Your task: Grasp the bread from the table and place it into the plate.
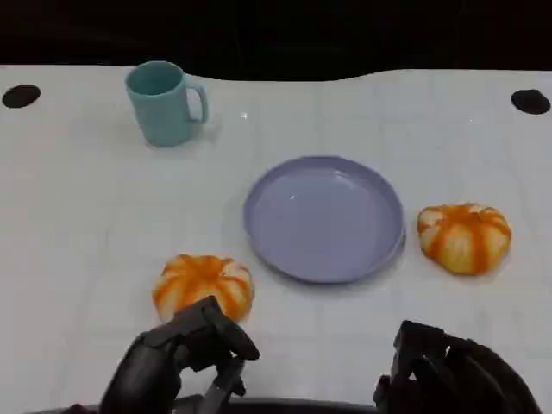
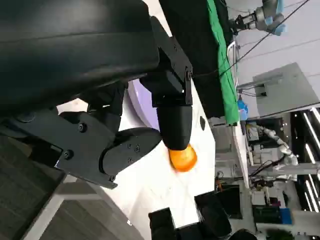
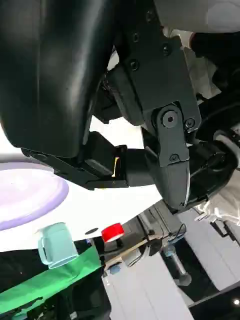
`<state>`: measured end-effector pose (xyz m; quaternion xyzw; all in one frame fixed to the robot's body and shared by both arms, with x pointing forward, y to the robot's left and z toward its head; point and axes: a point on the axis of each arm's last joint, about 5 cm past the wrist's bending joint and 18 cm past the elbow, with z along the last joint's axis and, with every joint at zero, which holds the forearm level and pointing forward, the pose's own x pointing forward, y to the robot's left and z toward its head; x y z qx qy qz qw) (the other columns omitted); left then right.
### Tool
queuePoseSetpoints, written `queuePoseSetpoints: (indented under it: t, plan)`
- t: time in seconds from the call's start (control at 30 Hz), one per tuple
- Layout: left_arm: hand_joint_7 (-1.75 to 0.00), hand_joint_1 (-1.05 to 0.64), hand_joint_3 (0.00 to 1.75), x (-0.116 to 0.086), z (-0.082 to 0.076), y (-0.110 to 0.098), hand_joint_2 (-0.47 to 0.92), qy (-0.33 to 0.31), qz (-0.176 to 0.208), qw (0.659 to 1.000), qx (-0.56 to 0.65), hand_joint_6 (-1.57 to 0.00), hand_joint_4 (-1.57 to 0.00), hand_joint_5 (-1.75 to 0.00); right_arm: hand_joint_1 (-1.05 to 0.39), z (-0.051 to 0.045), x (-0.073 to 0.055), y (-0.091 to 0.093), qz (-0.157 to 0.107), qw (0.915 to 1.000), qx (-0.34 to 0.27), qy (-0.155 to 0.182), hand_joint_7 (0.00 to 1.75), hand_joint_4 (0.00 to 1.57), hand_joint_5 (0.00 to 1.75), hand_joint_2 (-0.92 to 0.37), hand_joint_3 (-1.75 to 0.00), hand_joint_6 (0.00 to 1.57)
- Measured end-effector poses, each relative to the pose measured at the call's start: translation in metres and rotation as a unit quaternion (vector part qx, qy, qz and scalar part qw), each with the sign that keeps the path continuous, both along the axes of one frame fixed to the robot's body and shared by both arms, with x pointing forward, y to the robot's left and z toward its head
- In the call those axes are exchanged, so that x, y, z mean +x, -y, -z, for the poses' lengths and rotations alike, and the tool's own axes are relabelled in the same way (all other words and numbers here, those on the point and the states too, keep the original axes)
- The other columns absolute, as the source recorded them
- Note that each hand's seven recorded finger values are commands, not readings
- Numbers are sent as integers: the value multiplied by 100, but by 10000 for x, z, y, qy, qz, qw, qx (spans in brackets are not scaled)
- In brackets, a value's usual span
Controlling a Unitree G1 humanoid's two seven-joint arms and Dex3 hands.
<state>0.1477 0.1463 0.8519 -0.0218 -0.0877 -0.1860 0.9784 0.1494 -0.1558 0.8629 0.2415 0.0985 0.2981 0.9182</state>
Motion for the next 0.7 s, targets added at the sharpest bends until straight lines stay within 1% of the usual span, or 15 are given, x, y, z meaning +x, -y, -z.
queuePoseSetpoints:
  t: [0.1,0.57,0.63,0.7]
  plan:
    - [-142,-19,81,4,18,2,72,4,9,10000,39,-64,-59,-170,-71,7,10,-1,-1,10000,15,-14,139,85,162,-92,-25,76]
    - [-140,-17,83,29,6,1,70,28,-8,10000,6,-64,-60,-167,-72,13,13,-2,-10,10000,-14,-13,142,86,162,-92,-25,76]
    - [-133,-16,83,29,6,0,70,28,-13,10000,6,-65,-61,-161,-71,12,16,-3,-14,10000,-19,-7,142,86,162,-92,-25,76]
    - [-118,-15,86,30,3,3,69,4,-34,10000,3,-64,-61,-152,-71,10,18,-4,-16,10000,-18,-2,142,86,162,-92,-25,76]
